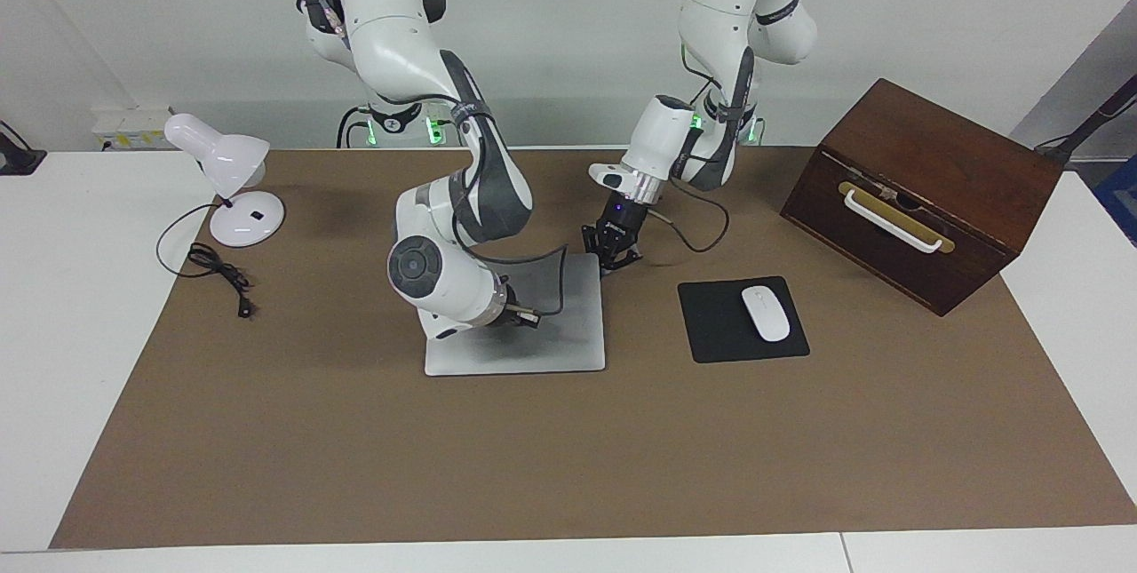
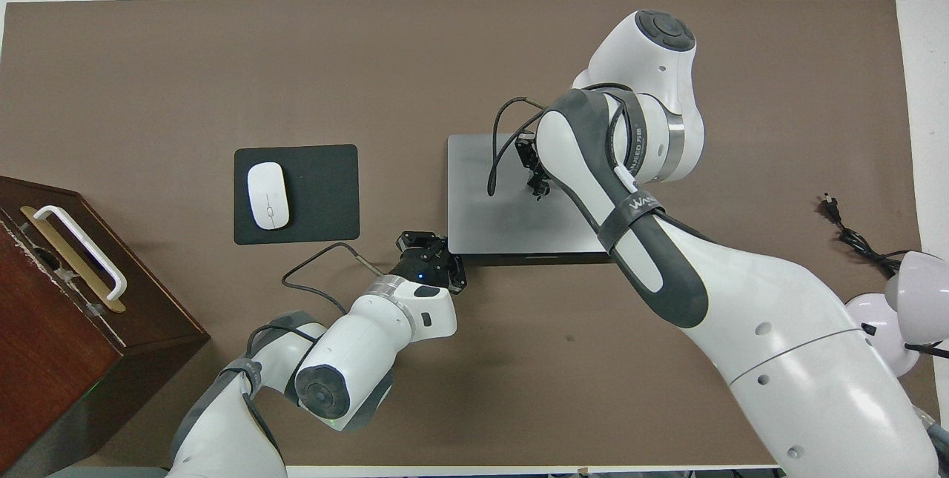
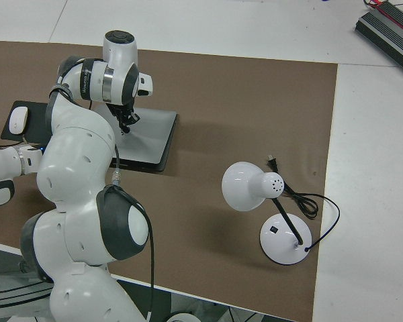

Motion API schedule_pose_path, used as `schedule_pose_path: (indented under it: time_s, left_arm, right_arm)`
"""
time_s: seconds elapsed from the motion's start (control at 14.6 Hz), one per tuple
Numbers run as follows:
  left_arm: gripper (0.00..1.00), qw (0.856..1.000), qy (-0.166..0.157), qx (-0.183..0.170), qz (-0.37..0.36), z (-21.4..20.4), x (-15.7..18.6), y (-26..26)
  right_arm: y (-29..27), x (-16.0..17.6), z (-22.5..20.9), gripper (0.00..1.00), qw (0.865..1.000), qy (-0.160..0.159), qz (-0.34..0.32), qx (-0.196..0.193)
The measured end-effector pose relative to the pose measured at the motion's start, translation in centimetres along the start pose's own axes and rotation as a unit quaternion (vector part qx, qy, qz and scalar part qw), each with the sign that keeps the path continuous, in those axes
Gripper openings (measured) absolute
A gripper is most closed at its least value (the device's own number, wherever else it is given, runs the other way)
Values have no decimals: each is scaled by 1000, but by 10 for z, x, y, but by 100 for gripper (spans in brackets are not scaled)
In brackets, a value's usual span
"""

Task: Close laptop with both arms
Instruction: 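Push the laptop lid down toward the keyboard with the right gripper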

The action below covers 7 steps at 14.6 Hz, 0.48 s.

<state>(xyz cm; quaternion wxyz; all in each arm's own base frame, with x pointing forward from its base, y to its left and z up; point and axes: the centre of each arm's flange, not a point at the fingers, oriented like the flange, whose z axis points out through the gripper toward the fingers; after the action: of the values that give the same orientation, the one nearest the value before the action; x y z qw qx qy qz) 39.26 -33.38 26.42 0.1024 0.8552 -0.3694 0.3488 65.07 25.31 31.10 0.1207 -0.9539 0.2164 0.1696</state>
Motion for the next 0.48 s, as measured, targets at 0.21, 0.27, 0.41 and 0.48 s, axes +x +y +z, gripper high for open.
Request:
schedule_pose_path:
  time_s: [0.21,0.27,0.41,0.48]
  left_arm:
    - [1,1000,0,0,2,0,0,0]
    - [1,1000,0,0,2,0,0,1]
    - [1,1000,0,-1,4,-1,-1,1]
    - [1,1000,0,-1,5,-2,-2,2]
  right_arm:
    - [0,0,-1,1,1000,1,0,1]
    - [0,0,-2,1,1000,2,0,1]
    - [4,4,-8,1,1000,6,5,3]
    - [8,8,-16,1,1000,11,9,4]
